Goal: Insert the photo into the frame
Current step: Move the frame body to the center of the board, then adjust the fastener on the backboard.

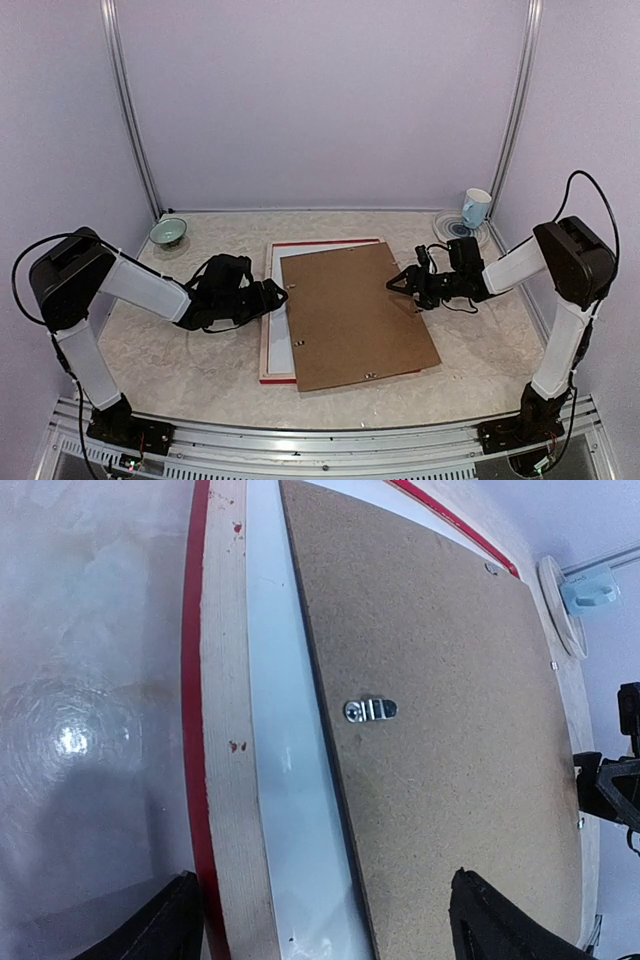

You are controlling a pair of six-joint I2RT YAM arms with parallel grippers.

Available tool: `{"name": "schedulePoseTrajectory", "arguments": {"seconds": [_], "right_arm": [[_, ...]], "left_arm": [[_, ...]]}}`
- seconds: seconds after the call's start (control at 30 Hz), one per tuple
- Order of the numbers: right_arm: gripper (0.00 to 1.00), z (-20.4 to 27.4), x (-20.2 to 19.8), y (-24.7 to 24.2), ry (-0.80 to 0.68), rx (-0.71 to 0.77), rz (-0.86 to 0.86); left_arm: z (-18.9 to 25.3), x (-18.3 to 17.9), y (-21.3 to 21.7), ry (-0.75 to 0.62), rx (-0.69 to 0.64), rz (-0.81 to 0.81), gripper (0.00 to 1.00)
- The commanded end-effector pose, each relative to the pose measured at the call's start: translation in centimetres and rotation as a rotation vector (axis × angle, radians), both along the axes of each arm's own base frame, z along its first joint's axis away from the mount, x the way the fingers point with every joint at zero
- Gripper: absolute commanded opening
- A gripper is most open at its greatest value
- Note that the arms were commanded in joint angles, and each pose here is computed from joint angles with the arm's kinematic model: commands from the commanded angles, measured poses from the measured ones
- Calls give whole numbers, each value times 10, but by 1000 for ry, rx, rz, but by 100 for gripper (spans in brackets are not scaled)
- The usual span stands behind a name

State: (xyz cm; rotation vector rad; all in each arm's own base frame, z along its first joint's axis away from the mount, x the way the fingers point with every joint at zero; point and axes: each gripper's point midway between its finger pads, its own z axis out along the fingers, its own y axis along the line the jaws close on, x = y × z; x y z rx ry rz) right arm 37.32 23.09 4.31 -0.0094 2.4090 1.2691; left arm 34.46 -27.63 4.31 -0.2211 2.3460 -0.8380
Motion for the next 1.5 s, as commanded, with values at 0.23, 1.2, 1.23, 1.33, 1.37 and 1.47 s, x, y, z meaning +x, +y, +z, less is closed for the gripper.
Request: {"name": "schedulePoseTrajectory", "arguments": {"seconds": [0.23, 1.2, 1.23, 1.33, 1.37, 1.47], "right_arm": [[77, -63, -46, -54, 206, -310, -118], [77, -5, -66, -44, -10, -697, -7], [77, -3, -66, -43, -14, -700, -7], [78, 9, -68, -43, -30, -688, -11], [78, 13, -68, -41, -37, -676, -10], [79, 29, -65, -38, -72, -636, -24]], "left_arm": [[-1, -3, -29, 7, -39, -63, 84], [6, -2, -22, 4, -54, -45, 84], [6, -2, -22, 4, -54, -44, 84], [6, -2, -21, 6, -55, -41, 84], [7, -2, -21, 4, -55, -41, 84], [7, -2, -21, 4, -56, -40, 83]]}}
